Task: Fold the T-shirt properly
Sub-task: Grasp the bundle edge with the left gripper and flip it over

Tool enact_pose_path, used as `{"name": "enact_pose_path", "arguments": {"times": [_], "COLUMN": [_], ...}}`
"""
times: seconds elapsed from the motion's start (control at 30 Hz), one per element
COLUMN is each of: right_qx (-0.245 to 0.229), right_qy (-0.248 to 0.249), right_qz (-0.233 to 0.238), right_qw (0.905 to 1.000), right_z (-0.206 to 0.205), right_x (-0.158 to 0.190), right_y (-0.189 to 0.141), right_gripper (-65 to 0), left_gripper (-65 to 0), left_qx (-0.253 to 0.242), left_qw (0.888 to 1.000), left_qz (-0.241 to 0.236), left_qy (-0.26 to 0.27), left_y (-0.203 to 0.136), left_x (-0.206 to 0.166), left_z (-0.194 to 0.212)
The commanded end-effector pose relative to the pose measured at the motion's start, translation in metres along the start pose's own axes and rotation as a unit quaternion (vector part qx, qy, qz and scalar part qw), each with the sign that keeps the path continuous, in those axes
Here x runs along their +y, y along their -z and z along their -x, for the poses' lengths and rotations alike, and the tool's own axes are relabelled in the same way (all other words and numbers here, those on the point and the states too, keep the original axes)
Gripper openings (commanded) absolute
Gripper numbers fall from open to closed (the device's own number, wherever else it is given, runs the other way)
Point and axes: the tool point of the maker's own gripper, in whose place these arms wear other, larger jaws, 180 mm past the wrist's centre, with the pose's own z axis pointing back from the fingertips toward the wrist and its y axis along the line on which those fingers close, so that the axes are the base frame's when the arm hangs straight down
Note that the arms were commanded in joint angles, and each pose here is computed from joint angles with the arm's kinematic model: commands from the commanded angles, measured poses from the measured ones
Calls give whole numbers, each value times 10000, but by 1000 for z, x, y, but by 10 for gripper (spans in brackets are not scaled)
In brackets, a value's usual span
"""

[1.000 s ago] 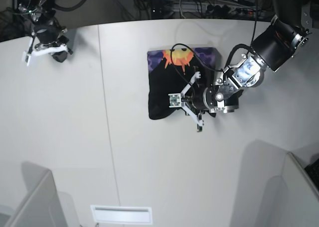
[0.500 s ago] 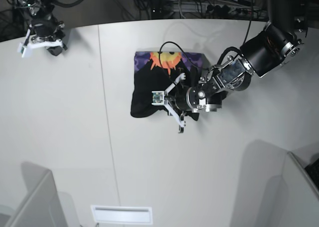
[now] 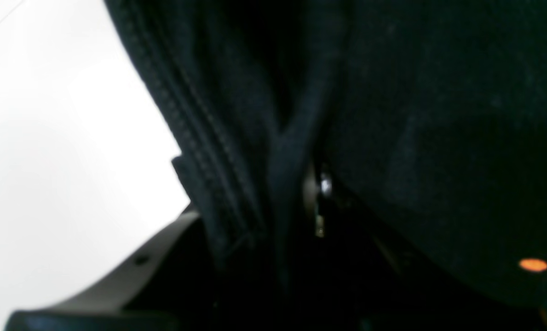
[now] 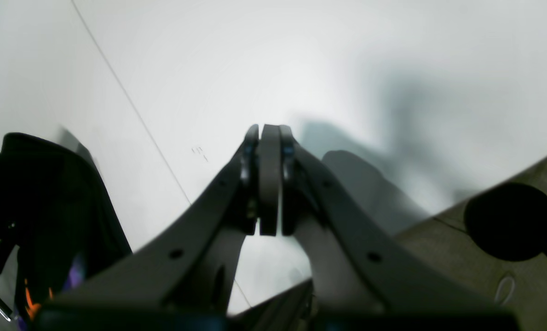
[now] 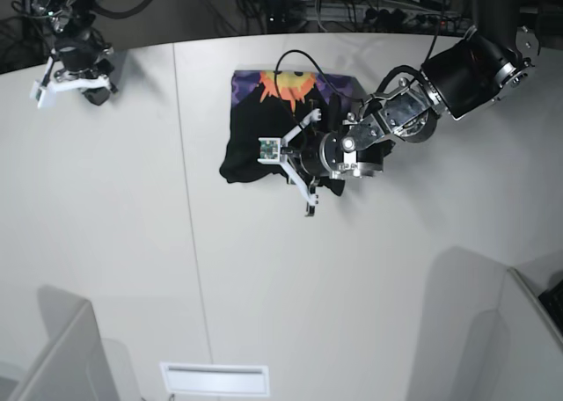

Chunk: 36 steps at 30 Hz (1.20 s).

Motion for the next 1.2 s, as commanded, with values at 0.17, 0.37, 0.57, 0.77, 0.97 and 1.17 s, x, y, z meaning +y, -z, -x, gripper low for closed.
{"name": "enact_pose_path", "arguments": {"times": [0.17, 0.37, 0.57, 0.77, 0.97, 1.17], "right_qx": [-141, -136, -130, -45, 83, 171], "right_qy": [-77, -79, -73, -136, -206, -281], "right_qz": [-79, -85, -92, -200, -407, -677], "right_qw": [9998, 9998, 9998, 9997, 9989, 9972], "right_z": [-9, -9, -8, -3, 7, 12], "right_x": [4, 4, 5, 13, 29, 50], "right_y": [-2, -2, -2, 1, 5, 11], "right_gripper": [-650, -650, -650, -650, -650, -650], "left_gripper": [-650, -650, -624, -380, -235, -232], "left_qx": [778, 782, 763, 767, 572, 132], "left_qw": [9945, 9949, 9954, 9959, 9978, 9945], "left_qz": [664, 584, 481, 327, -331, -1008], "left_qy": [237, 258, 330, 362, -34, -259], "left_y": [2, 0, -1, -5, -20, -37], "left_x": [-39, -29, -19, -3, 50, 110], "left_z": [39, 39, 34, 33, 24, -10]}}
